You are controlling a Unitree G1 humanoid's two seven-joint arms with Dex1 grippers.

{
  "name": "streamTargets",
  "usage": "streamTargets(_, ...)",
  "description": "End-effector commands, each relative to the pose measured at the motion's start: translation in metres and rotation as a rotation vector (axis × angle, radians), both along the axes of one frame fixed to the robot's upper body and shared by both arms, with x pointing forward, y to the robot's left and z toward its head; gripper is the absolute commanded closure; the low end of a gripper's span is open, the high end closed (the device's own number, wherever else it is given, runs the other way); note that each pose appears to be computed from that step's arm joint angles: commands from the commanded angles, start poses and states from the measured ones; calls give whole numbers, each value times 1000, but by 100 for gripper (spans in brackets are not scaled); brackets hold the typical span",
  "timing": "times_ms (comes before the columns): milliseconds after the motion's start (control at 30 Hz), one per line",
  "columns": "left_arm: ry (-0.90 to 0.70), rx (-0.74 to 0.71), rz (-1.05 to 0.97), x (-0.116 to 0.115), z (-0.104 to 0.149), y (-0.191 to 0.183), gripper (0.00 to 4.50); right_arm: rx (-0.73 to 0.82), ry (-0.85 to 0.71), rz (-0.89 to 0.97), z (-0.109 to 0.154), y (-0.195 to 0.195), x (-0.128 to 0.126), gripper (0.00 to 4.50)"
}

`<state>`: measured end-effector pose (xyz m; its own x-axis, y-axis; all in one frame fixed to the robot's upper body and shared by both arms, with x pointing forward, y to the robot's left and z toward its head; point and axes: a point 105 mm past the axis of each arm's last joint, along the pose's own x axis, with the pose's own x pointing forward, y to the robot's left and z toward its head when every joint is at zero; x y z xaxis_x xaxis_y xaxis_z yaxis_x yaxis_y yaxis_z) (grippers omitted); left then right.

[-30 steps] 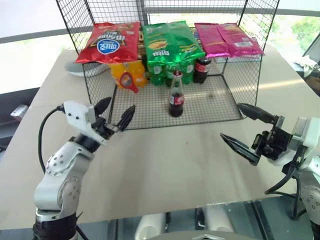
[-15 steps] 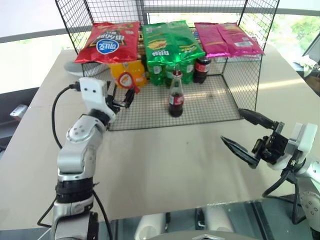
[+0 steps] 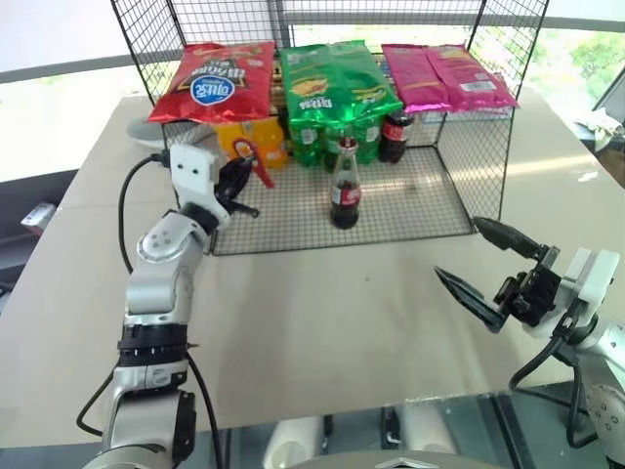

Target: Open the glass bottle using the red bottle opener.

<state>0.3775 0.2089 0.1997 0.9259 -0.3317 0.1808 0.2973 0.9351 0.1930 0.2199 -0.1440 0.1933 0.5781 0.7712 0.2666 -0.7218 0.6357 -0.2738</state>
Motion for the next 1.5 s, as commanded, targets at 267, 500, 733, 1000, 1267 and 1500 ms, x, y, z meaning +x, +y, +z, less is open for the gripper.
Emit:
streamTargets(267, -61, 25, -2, -6, 15, 5, 318, 0, -55, 4, 13, 3, -7, 0)
streamTargets(500, -63, 64, 35, -6, 13, 5, 122, 1, -49, 6, 13, 5, -6, 0)
streamTargets(733, -69, 77, 37, 4, 20, 4, 122, 1, -47, 5, 14, 6, -6, 0)
streamTargets(1000, -69, 107, 13, 13, 24, 7, 122, 2, -47, -8, 14, 6, -6, 0)
streamTargets(1267, -61, 124, -71, 5, 19, -1, 423, 4, -45, -18, 13, 6, -7, 0)
streamTargets(1500, -58, 122, -154, -4, 26, -4, 437, 5, -37, -23, 12, 5, -7, 0)
